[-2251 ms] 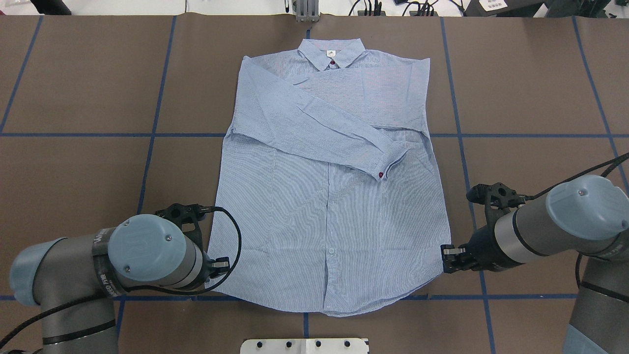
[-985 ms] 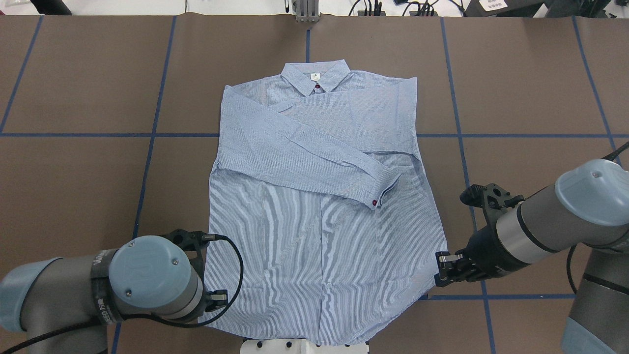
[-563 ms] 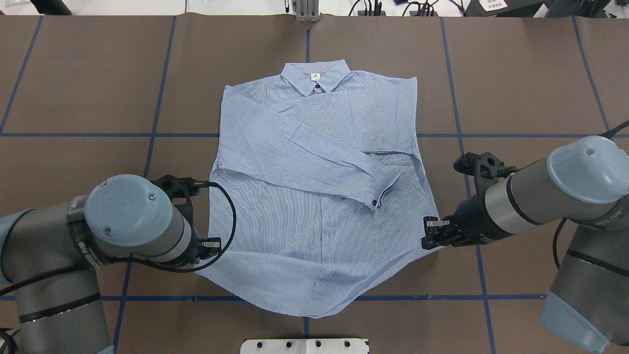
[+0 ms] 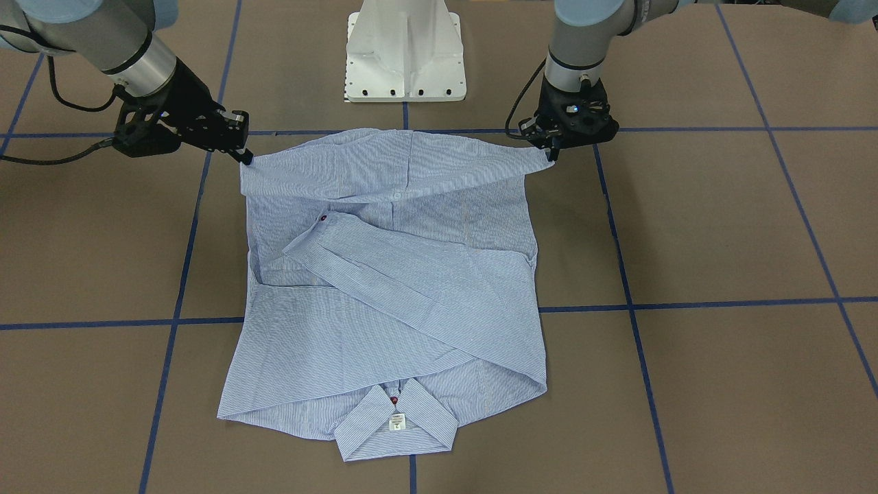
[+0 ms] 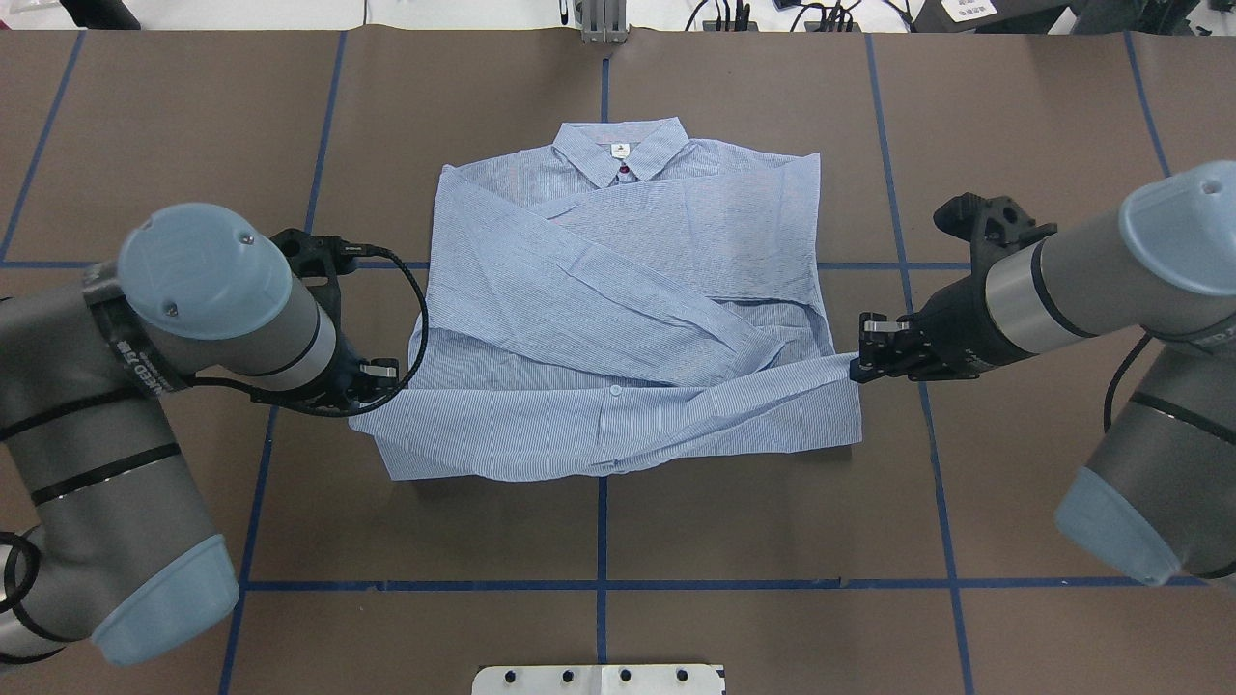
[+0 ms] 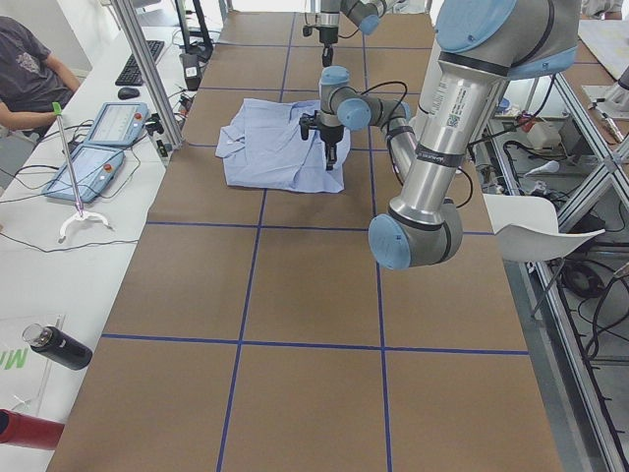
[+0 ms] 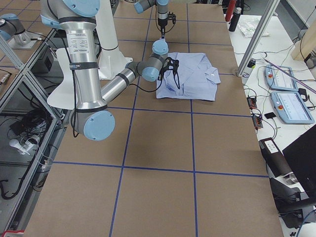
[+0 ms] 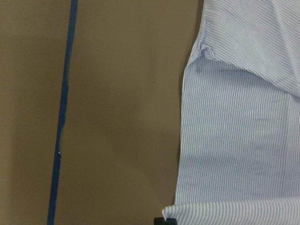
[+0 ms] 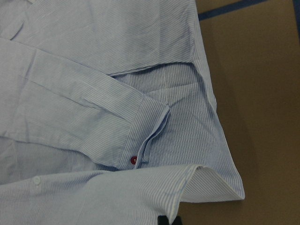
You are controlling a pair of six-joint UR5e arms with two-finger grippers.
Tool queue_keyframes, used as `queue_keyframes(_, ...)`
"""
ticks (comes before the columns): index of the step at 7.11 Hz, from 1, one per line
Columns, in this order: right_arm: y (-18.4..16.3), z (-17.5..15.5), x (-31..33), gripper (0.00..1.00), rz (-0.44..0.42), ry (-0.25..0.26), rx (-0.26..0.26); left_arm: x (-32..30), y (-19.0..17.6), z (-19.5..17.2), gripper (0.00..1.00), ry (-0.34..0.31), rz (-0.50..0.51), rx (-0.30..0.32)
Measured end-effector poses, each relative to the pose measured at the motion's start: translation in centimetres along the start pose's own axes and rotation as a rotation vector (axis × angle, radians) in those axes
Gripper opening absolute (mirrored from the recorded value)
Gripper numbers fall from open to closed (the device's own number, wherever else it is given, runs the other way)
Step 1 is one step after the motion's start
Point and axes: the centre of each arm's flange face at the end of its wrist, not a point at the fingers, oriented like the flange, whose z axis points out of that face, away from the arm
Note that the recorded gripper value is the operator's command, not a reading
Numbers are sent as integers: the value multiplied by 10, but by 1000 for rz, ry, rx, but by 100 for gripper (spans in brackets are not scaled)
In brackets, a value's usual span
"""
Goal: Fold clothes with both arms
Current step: 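Lift the hem with both grippers and fold it toward the collar, then lay the hem down near the collar and open both grippers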
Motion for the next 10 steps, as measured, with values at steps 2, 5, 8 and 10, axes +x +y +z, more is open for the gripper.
queue_keyframes(2,-26,-4,-3,0,21,-3,45,13,-44,-13,0,17,-24,16)
queue_keyframes(5,-74,-3,-19,0,48,-10,101,-4,-102,-26,0,19,0,60)
queue_keyframes(8,-126,-29,-36,0,73,-33,182,1,-139,-27,0,58,-4,74)
queue_keyframes(10,-165,-24,-46,0,100,-18,209,19,-166,-29,0,72,-15,80)
